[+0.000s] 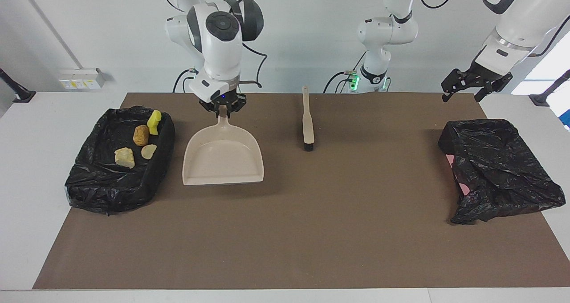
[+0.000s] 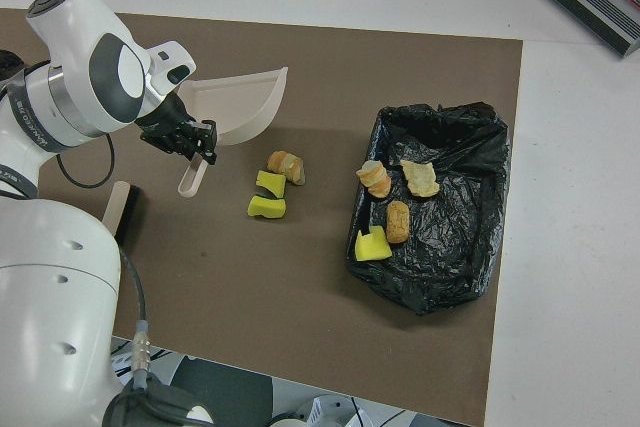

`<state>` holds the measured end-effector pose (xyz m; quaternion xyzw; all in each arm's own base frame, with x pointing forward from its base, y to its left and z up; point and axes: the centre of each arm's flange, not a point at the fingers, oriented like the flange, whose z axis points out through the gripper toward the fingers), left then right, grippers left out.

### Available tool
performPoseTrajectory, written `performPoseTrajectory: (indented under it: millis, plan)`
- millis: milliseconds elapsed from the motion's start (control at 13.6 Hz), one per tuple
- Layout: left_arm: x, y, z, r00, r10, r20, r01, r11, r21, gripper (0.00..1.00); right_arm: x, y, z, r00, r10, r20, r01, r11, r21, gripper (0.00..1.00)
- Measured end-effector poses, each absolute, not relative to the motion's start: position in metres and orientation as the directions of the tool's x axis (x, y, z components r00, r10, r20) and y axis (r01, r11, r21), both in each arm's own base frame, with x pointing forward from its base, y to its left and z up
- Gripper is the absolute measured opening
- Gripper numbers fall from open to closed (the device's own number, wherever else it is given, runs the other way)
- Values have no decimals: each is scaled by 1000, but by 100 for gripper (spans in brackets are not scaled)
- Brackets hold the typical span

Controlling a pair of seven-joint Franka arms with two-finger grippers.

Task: Sweep and dump trash in bin
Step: 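Return the dustpan to the table center with the right gripper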

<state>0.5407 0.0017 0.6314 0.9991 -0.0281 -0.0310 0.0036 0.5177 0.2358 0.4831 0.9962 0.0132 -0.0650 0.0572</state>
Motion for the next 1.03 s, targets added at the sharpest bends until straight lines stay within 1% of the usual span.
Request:
performPoseTrajectory:
  millis: [295, 443, 590, 811, 1033]
  plan:
    - [541, 2, 631, 996, -57, -63, -56, -998, 9, 100, 533, 326, 438, 991, -66, -118, -64, -998, 18, 31]
    - [541, 1, 631, 996, -57, -63, -56, -998, 9, 100, 549, 372, 420, 991, -91, -96, -95, -995, -31, 31]
    - [541, 1, 630, 996, -57, -64, -56, -998, 9, 100, 569, 405, 394, 993, -98, -66, -104, -990, -93, 31]
    - [541, 1, 630, 996, -58, -67, -58, -998, 9, 100, 581, 420, 364, 994, -97, -58, -103, -987, -126, 31]
    - [541, 0, 629, 996, -59, -69, -58, -998, 9, 100, 577, 434, 360, 993, -108, -37, -113, -982, -150, 32]
